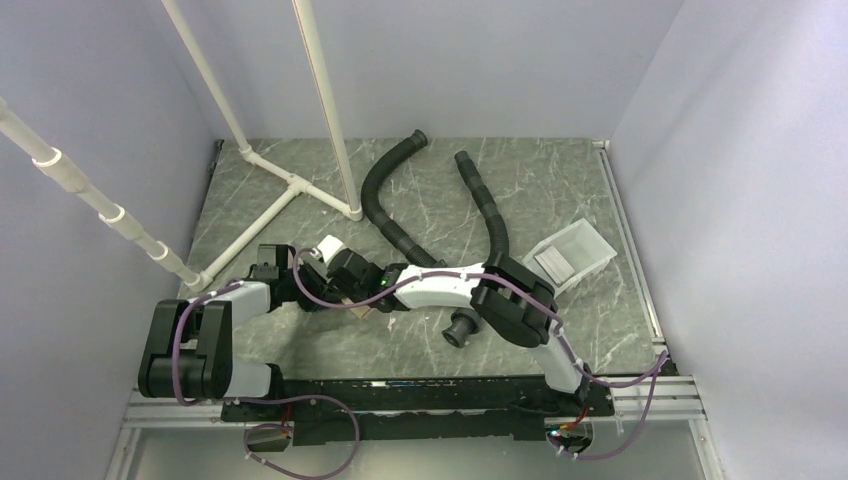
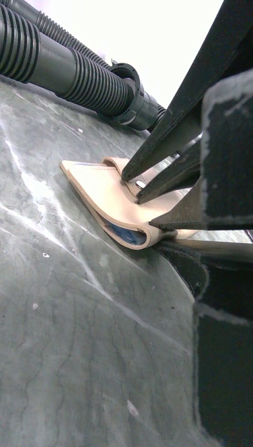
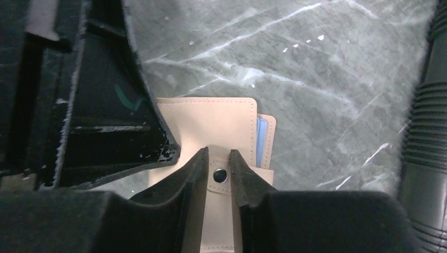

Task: Put the credit cards into the card holder
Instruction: Open the card holder at the center of the board.

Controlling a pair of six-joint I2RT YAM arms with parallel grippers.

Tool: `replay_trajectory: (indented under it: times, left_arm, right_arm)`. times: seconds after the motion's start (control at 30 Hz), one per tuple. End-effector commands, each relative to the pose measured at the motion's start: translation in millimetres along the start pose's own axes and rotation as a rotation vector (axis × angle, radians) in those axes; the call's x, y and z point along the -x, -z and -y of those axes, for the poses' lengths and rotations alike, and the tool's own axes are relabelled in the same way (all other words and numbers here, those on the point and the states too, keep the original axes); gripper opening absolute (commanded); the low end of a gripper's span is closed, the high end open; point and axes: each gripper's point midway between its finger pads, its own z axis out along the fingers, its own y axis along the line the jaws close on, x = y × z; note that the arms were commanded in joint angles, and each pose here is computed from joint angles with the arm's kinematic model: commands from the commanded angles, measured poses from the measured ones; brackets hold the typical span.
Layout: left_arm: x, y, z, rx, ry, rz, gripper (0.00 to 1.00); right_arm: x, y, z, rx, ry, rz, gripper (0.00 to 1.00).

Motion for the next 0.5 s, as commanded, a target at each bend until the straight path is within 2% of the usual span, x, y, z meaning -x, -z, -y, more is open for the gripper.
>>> replay_trajectory:
  times: [0.0, 0.07, 0.17, 0.27, 0.3, 0.37, 0.4, 0.47]
  left_arm:
    - [-11.3, -0.7, -42.5, 0.165, -0.001, -0.008, 0.0]
    - [-9.8, 0.0, -44.0, 0.173, 0.0, -0.002, 0.0]
    - [-8.8, 0.1, -45.8, 0.179, 0.001, -0.005, 0.0]
    - [-9.0, -0.3, -46.3, 0.178, 0.0, -0.014, 0.0]
    - [-8.9, -0.4, -45.3, 0.173, -0.001, -0.016, 0.0]
    - [-9.1, -0.7, -43.1, 0.161, -0.001, -0.021, 0.0]
    - [-9.0, -0.8, -41.9, 0.156, -0.001, -0.022, 0.0]
    - [-8.9, -1.0, -40.6, 0.151, -0.006, -0.025, 0.0]
  right_arm:
    - [-8.4, -2.6, 28.7, -0.125, -0.129, 0.011, 0.13]
    - [-2.9, 5.7, 28.9, -0.099, -0.195, 0.036, 0.01]
    - [16.2, 22.4, 23.1, 0.027, -0.278, 0.114, 0.0]
    - [30.1, 35.1, 30.0, 0.065, -0.299, 0.15, 0.0]
    - [31.9, 37.2, 29.1, 0.078, -0.268, 0.15, 0.07]
    - [29.7, 38.1, 25.1, 0.101, -0.171, 0.153, 0.35]
    - [26.3, 36.0, 22.5, 0.114, -0.139, 0.146, 0.42]
    - [18.4, 30.2, 18.7, 0.122, -0.091, 0.127, 0.47]
